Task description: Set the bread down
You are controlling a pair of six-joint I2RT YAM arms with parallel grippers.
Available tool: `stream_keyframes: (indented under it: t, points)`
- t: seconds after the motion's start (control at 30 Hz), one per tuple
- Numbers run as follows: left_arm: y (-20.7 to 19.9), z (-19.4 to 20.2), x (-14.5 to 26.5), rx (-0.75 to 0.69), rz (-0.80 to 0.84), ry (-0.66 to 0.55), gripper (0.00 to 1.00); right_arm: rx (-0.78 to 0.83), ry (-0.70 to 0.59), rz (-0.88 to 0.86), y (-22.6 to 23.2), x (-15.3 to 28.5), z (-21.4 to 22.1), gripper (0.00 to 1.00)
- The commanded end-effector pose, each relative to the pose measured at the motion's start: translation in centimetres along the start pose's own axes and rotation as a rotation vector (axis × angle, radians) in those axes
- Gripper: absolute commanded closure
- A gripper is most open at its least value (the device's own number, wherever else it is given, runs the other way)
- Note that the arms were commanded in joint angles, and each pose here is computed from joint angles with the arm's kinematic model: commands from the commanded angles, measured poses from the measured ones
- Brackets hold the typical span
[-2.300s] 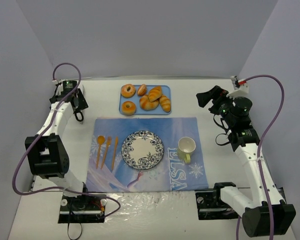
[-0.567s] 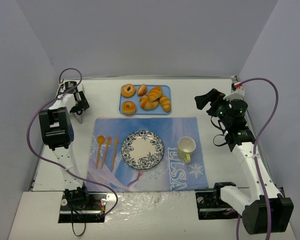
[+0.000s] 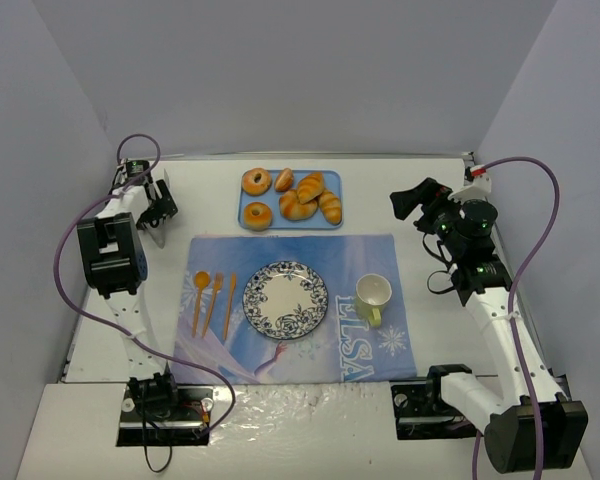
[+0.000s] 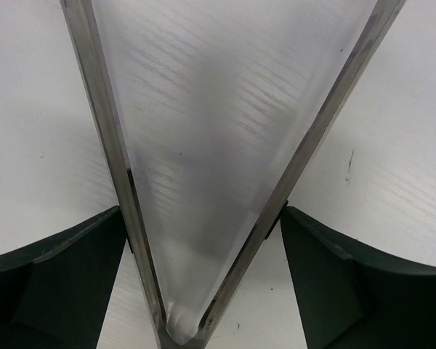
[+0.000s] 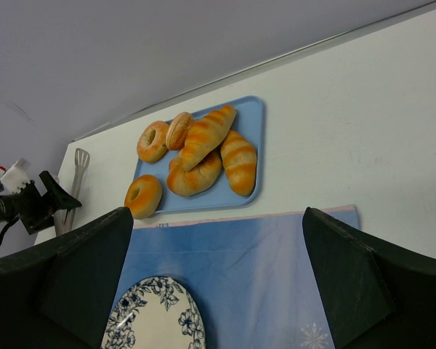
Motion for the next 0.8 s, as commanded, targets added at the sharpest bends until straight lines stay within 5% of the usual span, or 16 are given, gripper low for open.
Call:
stream_keyframes:
  t: [0.0,0.77]
  points:
    - [-0.99,0.47,-0.16,0.041,0.081,0.03,0.2,0.024,-0.091,-0.048,1.38,0.33,-2.59,0.0]
    - [-0.95,0.91,0.03,-0.048,0.049,0.07,0.23,0.011,-0.095,-0.052,1.31,0.33,-2.29,0.0]
Point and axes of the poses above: each gripper's point midway between its finger pads, its own x axis back along the fingers, its own y axis along the line the jaws close on, z = x × y, the point moved 1 cm from there along x, back along the fingers, and after that the axes turned 5 degrees about x, right-handed, at the moved point
